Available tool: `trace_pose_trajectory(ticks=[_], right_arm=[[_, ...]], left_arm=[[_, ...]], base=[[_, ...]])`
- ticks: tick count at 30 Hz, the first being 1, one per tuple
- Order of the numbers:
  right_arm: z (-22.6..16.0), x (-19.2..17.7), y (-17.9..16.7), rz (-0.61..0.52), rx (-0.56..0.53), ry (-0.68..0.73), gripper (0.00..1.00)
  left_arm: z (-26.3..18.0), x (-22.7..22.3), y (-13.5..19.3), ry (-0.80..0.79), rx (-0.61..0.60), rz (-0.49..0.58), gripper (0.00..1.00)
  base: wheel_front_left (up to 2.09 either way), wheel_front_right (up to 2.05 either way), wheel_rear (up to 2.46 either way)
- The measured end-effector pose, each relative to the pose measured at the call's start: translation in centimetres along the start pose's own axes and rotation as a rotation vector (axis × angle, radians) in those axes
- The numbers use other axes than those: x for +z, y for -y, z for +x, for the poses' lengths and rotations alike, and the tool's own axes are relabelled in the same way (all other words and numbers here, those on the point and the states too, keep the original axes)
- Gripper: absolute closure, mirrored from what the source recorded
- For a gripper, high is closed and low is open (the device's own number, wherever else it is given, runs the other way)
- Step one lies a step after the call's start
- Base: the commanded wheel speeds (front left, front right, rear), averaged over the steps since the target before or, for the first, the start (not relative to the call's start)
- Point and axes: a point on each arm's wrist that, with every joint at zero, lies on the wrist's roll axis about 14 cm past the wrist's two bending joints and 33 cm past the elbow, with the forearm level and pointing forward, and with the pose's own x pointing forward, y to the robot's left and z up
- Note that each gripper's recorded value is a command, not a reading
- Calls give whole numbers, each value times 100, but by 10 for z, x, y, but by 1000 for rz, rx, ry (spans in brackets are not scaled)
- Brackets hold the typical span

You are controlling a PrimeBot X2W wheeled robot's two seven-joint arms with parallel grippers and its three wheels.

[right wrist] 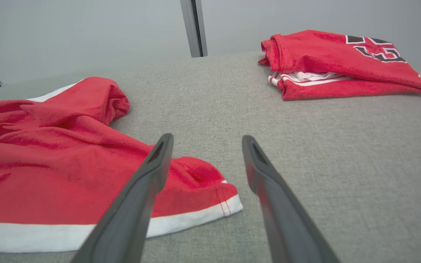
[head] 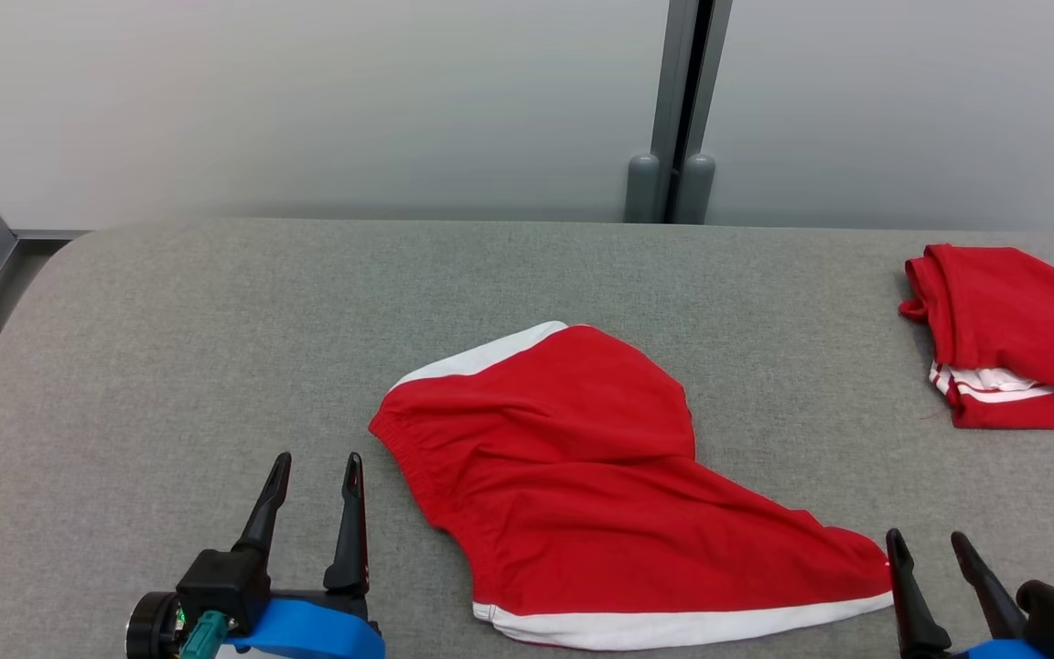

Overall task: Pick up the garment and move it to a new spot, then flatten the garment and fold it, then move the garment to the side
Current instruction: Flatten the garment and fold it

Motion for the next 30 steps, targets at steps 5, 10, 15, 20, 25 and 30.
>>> trace_pose_trajectory(ticks=[5,10,15,20,25,30], right_arm=[[4,36,-13,-18,37,133,0],[10,63,-30,1,87,244,0],[16,70,-37,3,106,277,0],[18,60,-39,0,112,248,0],[19,51,-38,-15,106,216,0],[24,47,-42,-43,118,175,0]], left_arm=[[-2,2,-1,6,1,7,0],[-2,2,-1,7,-2,13,0],[-2,1,0,4,-9,19,0],[-3,0,2,1,-16,21,0],[-3,0,4,-2,-24,23,0],[-2,-2,7,-8,-32,22,0]], base=[[0,0,0],[0,0,0],[0,0,0],[0,0,0],[0,0,0],[0,0,0]])
